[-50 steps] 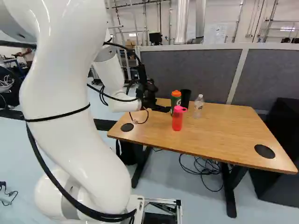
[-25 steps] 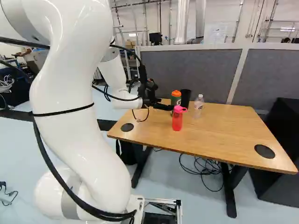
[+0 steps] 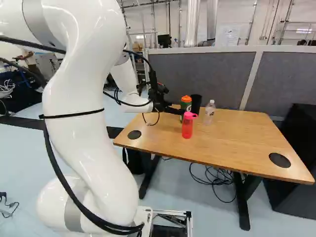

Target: Pick up the green bottle from the table

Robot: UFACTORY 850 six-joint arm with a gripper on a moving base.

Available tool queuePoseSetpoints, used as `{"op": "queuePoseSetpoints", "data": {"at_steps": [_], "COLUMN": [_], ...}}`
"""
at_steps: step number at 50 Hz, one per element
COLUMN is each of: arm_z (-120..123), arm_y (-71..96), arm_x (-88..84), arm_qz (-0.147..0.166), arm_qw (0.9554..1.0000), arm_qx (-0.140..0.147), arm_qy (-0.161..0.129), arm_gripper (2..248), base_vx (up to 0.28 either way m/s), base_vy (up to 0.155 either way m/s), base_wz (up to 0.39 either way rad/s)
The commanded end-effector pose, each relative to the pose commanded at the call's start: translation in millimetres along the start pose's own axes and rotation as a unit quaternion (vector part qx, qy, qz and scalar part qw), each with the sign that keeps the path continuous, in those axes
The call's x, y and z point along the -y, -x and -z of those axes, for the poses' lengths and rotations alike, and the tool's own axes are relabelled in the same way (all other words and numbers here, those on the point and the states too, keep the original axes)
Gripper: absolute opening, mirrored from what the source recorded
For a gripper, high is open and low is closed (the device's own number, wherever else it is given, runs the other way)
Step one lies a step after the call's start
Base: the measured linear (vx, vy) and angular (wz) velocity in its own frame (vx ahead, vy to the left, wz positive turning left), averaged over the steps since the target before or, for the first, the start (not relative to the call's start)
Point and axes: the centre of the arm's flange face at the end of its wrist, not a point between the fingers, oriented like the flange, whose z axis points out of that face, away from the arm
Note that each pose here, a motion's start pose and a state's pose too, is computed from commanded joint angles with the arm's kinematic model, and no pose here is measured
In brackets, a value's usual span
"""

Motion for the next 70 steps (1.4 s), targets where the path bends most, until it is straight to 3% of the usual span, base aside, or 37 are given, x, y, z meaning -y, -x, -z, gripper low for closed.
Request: {"op": "queuePoseSetpoints", "data": {"at_steps": [37,38,43,44,48,49,53,54,70], "arm_z": [-46,-46,-47,-47,-47,-47,-47,-47,-42], "arm_y": [-13.9,-14.0,-14.1,-14.1,-14.1,-14.1,-14.1,-14.1,-24.8], "arm_x": [13.9,13.9,13.9,13.9,13.9,13.9,13.9,13.9,12.5], "arm_qz": [-0.021,-0.021,-0.021,-0.021,-0.021,-0.021,-0.021,-0.021,-0.029], "arm_qw": [0.9995,0.9995,0.9995,0.9995,0.9995,0.9995,0.9995,0.9995,0.9993], "arm_qx": [-0.009,-0.009,-0.009,-0.009,-0.009,-0.009,-0.009,-0.009,-0.015], "arm_qy": [0.022,0.022,0.023,0.023,0.023,0.023,0.023,0.023,0.02], "arm_gripper": [247,216,216,178,178,140,140,115,113], "base_vx": [0.0,0.0,0.0,0.0,0.0,0.0,0.0,0.0,0.0], "base_vy": [0.0,0.0,0.0,0.0,0.0,0.0,0.0,0.0,0.0], "base_wz": [0.0,0.0,0.0,0.0,0.0,0.0,0.0,0.0,0.0]}}
